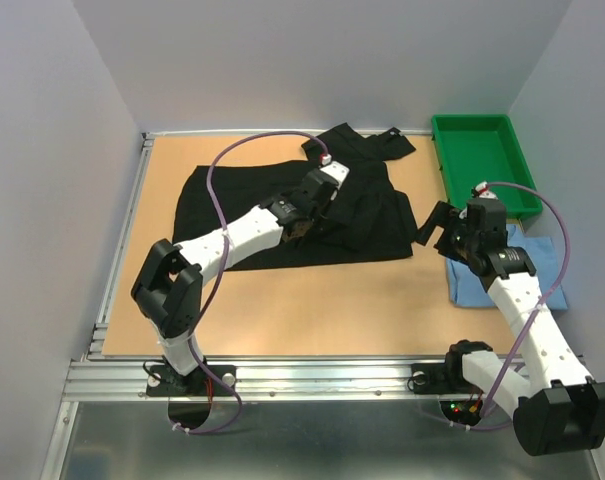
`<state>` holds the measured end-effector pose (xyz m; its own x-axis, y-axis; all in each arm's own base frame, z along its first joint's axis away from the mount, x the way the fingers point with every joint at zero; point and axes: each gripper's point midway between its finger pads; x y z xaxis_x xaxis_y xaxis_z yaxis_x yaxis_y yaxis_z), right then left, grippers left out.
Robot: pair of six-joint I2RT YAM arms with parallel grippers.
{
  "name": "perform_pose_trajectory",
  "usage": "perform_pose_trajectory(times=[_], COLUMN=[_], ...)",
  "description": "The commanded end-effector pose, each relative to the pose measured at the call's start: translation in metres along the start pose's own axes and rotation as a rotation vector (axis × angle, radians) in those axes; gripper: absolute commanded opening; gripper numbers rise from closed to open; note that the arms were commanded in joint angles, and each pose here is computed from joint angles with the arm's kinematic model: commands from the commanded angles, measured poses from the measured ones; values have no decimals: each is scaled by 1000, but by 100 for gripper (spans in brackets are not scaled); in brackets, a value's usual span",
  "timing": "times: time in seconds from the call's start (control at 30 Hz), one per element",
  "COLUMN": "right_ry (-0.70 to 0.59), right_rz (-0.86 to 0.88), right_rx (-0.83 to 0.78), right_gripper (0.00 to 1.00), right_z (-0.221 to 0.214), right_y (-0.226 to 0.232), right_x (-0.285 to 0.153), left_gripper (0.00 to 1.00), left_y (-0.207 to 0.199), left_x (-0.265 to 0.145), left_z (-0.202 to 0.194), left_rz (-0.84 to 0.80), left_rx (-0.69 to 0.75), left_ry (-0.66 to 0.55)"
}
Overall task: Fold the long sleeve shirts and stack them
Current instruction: Fold the shirt
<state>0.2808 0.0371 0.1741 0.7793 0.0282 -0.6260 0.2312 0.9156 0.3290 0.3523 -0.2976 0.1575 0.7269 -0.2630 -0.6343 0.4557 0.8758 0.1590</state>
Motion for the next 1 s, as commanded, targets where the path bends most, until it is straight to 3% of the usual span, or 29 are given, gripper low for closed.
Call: perform_pose_trajectory(times=[0.0, 0.13, 0.27, 0.47, 0.7, 0.97], right_ry=[33, 115, 182, 237, 250, 271], right_rz=[128, 203, 246, 308, 351, 371], right_rx=[-46, -46, -37, -38, -41, -49], right_gripper=[97, 96, 95, 93, 92, 92], right_z=[2, -17, -30, -34, -26, -26], right_y=[25, 35, 42, 55, 68, 77], right_x=[0, 11, 23, 37, 50, 66], left_gripper=[0, 0, 0, 0, 0, 0], left_y=[43, 87, 122, 161, 204, 225], left_x=[0, 9, 13, 18, 23, 14], left_z=[12, 6, 8, 24, 18, 14], left_rz=[73, 121, 129, 184, 249, 289], left_rx=[-155, -369, -497, -526, -630, -665], left_ry=[-14, 1, -10, -58, -25, -37])
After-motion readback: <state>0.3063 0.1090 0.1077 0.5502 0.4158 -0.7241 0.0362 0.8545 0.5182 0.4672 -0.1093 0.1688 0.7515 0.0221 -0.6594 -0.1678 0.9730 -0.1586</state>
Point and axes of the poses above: each gripper's point midway between its finger pads, its own x axis out along the fingers, its own y axis along the line the jaws close on, z = x × y, and after that the axes turned 3 degrees about -x, right-handed
